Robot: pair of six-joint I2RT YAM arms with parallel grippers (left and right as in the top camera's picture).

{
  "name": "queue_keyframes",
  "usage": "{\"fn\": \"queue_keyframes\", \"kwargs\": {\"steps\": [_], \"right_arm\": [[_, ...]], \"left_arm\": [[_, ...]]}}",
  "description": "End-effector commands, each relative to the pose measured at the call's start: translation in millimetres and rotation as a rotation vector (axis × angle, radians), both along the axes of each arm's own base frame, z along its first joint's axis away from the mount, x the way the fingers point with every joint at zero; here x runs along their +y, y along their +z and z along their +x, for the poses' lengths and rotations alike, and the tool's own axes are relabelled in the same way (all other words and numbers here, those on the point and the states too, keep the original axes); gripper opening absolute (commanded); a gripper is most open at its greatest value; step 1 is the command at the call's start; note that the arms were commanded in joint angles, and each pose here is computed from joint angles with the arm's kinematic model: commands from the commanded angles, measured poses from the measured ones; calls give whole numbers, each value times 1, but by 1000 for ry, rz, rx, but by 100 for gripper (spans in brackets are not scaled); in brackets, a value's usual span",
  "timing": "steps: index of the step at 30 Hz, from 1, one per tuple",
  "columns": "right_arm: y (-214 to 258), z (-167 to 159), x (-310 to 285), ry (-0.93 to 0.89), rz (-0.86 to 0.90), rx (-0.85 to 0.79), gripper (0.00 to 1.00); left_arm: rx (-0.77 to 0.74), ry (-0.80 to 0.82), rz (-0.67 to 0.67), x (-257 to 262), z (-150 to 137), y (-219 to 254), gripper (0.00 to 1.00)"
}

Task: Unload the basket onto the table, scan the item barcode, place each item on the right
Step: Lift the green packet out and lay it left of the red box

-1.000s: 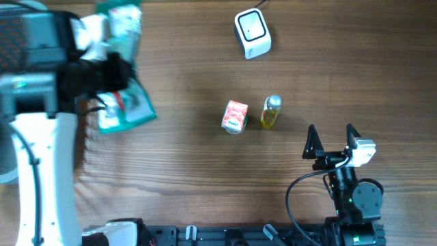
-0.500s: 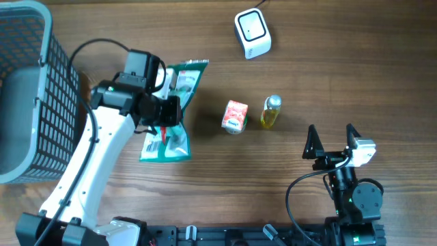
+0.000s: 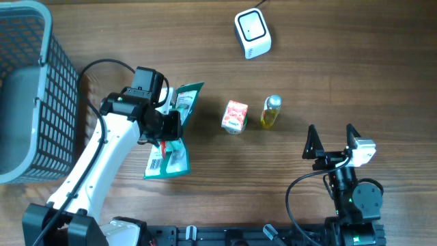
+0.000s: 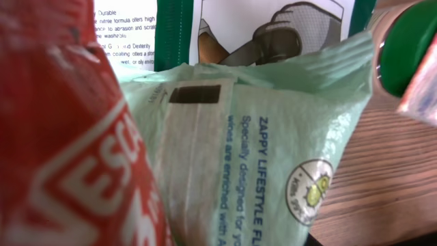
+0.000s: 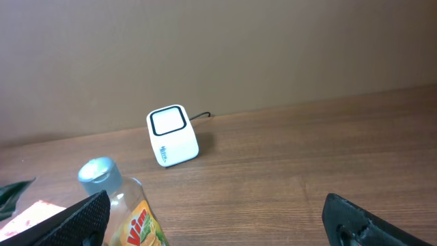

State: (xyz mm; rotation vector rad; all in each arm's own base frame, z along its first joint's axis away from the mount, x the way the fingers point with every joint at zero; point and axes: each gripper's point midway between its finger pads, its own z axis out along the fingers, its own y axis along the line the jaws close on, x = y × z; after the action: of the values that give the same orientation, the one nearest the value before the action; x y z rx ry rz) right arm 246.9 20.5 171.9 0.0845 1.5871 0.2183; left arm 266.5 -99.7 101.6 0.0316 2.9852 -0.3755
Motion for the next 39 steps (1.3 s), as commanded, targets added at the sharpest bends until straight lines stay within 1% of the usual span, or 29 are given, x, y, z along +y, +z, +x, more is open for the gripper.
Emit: {"fn": "queue_keyframes", "kwargs": {"steps": [1, 12, 14, 16, 17, 18, 19, 20, 21, 22, 23, 25, 33, 37, 39], "right_arm": [[1, 0, 1, 9, -7, -7, 100], [1, 0, 1, 9, -7, -7, 100], [1, 0, 1, 9, -7, -7, 100], [1, 0, 1, 9, -7, -7, 100], [1, 0, 1, 9, -7, -7, 100], [1, 0, 1, 9, -6, -7, 100], [1, 0, 1, 9, -7, -7, 100], [1, 0, 1, 9, -7, -7, 100], [1, 0, 1, 9, -7, -7, 100], [1, 0, 1, 9, -7, -7, 100], [1, 0, 1, 9, -7, -7, 100], [1, 0, 1, 9, -7, -7, 100], [1, 0, 1, 9, -7, -7, 100], [1, 0, 1, 9, -7, -7, 100], [1, 0, 1, 9, -7, -7, 100]], "left_arm": [[-5, 8, -2, -1, 0, -5, 31], [-68, 55, -29, -5, 12, -29, 30], [-73, 79, -7, -3, 11, -36, 30], [-86, 84, 25, -2, 11, -40, 34], [-93, 74, 35, -4, 11, -41, 38], [-100, 64, 40, -8, 11, -41, 40], [-112, 43, 43, -14, 11, -40, 43], [-126, 27, 50, -18, 12, -40, 49], [-138, 21, 61, -20, 13, -39, 60], [-148, 36, 83, -20, 14, -39, 86], [-159, 42, 102, -19, 15, -39, 100], [-176, 35, 122, -21, 16, -39, 100], [-181, 31, 124, -22, 16, -39, 100], [-201, 54, 134, -17, 24, -34, 100], [-222, 83, 128, -10, 33, -26, 100]]}}
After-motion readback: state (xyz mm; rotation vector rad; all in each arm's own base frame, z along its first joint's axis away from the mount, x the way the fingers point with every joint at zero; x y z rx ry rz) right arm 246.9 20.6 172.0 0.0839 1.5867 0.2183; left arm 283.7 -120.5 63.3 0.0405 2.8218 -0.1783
